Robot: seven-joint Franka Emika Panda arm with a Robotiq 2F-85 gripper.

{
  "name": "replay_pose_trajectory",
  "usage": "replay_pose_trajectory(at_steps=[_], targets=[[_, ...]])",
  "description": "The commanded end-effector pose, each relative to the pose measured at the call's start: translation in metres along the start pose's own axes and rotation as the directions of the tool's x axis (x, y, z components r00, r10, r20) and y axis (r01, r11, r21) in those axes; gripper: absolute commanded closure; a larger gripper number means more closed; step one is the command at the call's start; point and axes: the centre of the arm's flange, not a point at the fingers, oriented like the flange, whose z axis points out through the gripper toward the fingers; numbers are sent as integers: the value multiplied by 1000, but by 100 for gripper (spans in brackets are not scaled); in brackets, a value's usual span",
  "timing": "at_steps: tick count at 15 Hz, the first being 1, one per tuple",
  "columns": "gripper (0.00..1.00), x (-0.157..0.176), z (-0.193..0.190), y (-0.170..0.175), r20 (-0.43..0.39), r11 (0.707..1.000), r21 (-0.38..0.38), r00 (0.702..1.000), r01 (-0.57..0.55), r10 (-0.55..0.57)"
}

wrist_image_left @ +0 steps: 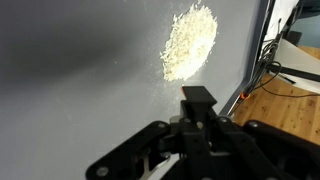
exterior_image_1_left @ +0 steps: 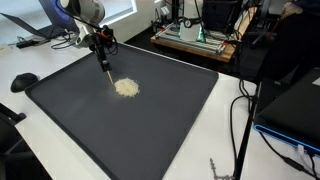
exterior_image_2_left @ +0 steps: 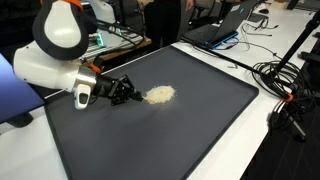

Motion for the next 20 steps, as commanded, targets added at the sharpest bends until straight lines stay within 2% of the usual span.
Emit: replay_pose_trajectory(at_steps=[1,6,10,12,16,20], targets=[[97,-17,-18,-47,-31,992,-114,998,54,-58],[97,-30,-24,-100,-20,959,-252,990,132,-141],[97,-41,-12,-144,-3,898,-387,974,209,-228],[97,-46,-1,-165,16,851,-457,959,260,-284],[97,-56,22,-206,76,736,-577,920,355,-384],[97,-61,44,-239,165,622,-650,880,437,-445]])
